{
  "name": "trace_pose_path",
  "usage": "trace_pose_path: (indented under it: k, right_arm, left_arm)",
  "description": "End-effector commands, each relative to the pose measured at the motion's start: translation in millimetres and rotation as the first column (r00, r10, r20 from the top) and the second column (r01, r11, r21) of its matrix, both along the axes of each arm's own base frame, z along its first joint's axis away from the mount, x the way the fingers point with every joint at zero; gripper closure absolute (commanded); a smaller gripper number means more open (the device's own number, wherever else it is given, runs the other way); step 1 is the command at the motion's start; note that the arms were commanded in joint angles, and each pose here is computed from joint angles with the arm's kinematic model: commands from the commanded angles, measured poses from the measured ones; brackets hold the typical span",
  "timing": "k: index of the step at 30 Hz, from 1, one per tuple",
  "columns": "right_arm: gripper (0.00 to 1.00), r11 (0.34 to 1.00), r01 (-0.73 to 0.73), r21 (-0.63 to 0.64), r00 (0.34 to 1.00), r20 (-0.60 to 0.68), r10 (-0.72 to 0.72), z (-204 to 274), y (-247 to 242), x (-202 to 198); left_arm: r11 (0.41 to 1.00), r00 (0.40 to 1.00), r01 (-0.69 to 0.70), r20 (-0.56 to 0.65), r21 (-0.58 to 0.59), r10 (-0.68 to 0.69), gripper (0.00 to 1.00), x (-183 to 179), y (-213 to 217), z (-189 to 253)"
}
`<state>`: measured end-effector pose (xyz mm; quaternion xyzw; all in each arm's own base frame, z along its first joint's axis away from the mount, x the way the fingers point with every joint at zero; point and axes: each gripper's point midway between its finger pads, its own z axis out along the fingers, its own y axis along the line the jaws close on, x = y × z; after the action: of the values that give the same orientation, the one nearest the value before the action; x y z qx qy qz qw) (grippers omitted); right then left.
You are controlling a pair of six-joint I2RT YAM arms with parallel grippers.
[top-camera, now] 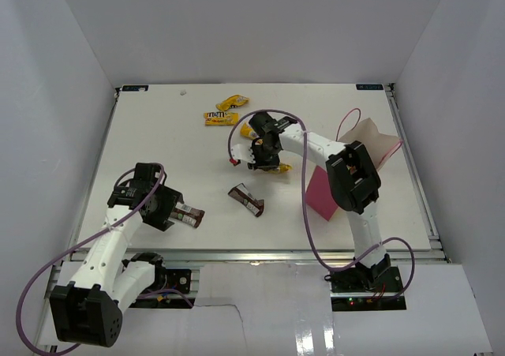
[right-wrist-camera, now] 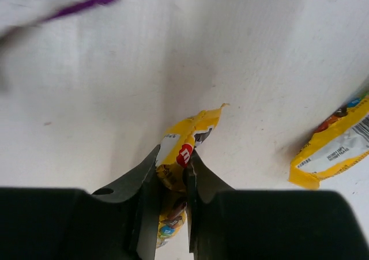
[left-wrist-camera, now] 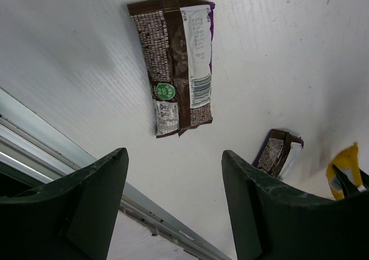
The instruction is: Place the snacks into the paper bag
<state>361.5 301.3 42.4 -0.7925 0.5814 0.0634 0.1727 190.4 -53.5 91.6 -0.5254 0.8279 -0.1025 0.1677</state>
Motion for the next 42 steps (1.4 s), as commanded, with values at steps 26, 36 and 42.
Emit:
trace_pose_path:
  k: [26, 36, 42]
  right_arm:
    - [0.77, 0.574, 0.361, 0.735, 0.772, 0.110, -0.626, 326.1, -194.4, -49.3]
    - [0.37, 0.551, 0.385, 0.740, 0.759, 0.086, -0.645, 314.0, -202.7, -53.7]
    - [0.29, 0.523, 0.307, 0.795, 0.804, 0.077, -0.590, 345.3, -187.7, -71.9]
  left_arm:
    - [0.996, 0.989, -0.084, -0.120, 0.031, 0.087, 0.18, -5.1, 7.1, -19.5]
    - [0.993, 0.986, -0.108, -0.120, 0.036, 0.112, 0.13, -18.1, 10.3, -22.2]
    - [0.991, 0.978, -0.099, -0.175, 0.086, 0.113, 0.11, -17.8, 16.5, -36.0]
